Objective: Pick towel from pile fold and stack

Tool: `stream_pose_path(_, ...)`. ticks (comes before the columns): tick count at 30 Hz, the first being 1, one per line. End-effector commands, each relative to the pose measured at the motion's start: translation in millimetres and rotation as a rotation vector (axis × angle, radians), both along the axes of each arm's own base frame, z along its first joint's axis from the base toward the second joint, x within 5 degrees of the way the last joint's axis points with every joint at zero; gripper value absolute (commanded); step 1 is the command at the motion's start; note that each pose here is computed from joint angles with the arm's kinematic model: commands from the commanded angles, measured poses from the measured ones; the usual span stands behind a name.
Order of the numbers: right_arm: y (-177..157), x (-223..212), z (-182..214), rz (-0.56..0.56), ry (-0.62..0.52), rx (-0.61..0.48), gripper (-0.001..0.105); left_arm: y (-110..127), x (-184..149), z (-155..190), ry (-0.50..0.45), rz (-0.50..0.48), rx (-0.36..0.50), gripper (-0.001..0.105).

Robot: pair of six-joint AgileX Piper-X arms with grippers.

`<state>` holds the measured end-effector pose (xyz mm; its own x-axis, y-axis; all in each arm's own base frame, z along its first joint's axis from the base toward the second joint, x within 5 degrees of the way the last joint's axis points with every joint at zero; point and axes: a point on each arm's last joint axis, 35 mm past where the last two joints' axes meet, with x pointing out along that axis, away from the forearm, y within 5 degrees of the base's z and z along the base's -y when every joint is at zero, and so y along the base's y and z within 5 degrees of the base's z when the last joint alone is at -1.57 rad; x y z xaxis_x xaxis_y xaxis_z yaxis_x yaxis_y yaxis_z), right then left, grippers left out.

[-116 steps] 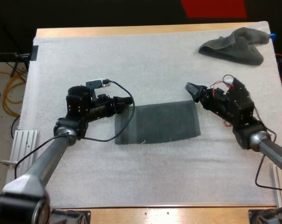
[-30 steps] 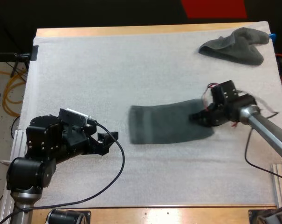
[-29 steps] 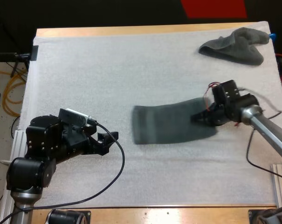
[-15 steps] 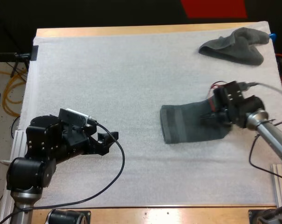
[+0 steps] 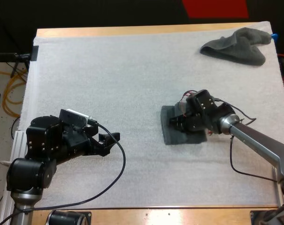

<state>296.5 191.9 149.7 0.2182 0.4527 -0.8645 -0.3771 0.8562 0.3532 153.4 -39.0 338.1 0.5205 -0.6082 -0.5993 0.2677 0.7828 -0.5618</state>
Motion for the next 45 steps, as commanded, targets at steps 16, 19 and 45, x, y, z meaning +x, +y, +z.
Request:
stream_pose_path(16,8,-4,15,0.208,-0.002,0.182,0.093,0,-1,3,-0.001,-0.003,-0.013,0.074)
stream_pose_path(19,5,-9,36,0.253,-0.058,0.202,0.093,0,-1,3,-0.004,-0.004,-0.012,0.074)
stream_pose_path(45,-104,-165,228,0.132,-0.54,0.07,0.093,-26,44,-5,-0.045,0.0,-0.05,0.075)
